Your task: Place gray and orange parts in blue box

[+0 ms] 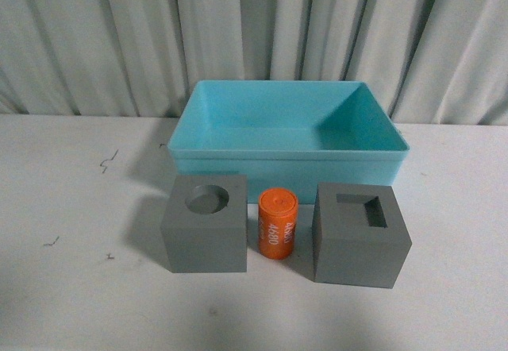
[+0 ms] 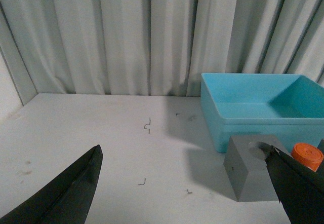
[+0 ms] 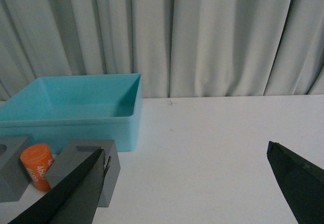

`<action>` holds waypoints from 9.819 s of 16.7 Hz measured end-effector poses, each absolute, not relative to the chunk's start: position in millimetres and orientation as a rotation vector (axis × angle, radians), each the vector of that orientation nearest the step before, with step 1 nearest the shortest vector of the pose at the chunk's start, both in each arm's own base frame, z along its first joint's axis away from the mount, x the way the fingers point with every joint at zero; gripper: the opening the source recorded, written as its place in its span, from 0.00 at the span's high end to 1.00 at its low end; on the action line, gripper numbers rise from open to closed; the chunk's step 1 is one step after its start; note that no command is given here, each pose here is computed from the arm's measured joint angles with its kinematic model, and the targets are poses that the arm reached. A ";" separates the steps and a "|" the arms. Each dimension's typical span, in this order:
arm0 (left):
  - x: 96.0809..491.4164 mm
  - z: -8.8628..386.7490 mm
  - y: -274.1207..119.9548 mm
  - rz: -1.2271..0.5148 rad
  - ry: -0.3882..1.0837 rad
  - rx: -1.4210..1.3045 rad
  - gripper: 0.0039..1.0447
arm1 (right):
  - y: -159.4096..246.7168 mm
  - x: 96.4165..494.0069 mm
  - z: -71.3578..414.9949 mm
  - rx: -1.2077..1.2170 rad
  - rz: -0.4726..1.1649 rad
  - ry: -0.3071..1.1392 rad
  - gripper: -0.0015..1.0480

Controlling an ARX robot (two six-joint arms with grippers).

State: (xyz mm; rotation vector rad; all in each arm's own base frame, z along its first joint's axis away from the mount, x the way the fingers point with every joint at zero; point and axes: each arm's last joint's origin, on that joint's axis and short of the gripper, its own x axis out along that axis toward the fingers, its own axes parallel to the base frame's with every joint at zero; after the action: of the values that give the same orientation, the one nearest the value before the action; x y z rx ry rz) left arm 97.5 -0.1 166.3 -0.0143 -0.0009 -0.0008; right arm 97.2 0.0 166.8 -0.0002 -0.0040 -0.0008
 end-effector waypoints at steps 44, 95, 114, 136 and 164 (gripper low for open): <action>97.5 166.3 -0.1 -0.001 -0.001 -0.014 0.06 | 0.0 97.2 166.9 0.000 -0.001 -0.004 0.06; 97.5 166.2 0.0 0.000 -0.001 -0.014 0.06 | 96.3 342.2 95.8 0.089 0.159 0.812 0.20; 97.5 166.2 0.0 0.000 -0.001 -0.014 0.06 | 38.4 392.4 272.6 -0.039 0.046 0.223 0.83; 97.5 166.2 0.0 0.000 -0.001 -0.014 0.06 | 103.1 488.6 132.2 0.241 -0.015 0.400 0.83; 97.5 166.2 0.0 0.000 -0.001 -0.014 0.06 | 19.7 202.9 164.5 0.022 -0.010 0.001 0.70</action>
State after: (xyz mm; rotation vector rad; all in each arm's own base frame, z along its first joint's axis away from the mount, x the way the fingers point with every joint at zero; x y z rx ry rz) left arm 97.5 0.0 166.2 -0.0143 -0.0006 0.0000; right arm 202.9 19.7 164.5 0.0218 0.0012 -0.0096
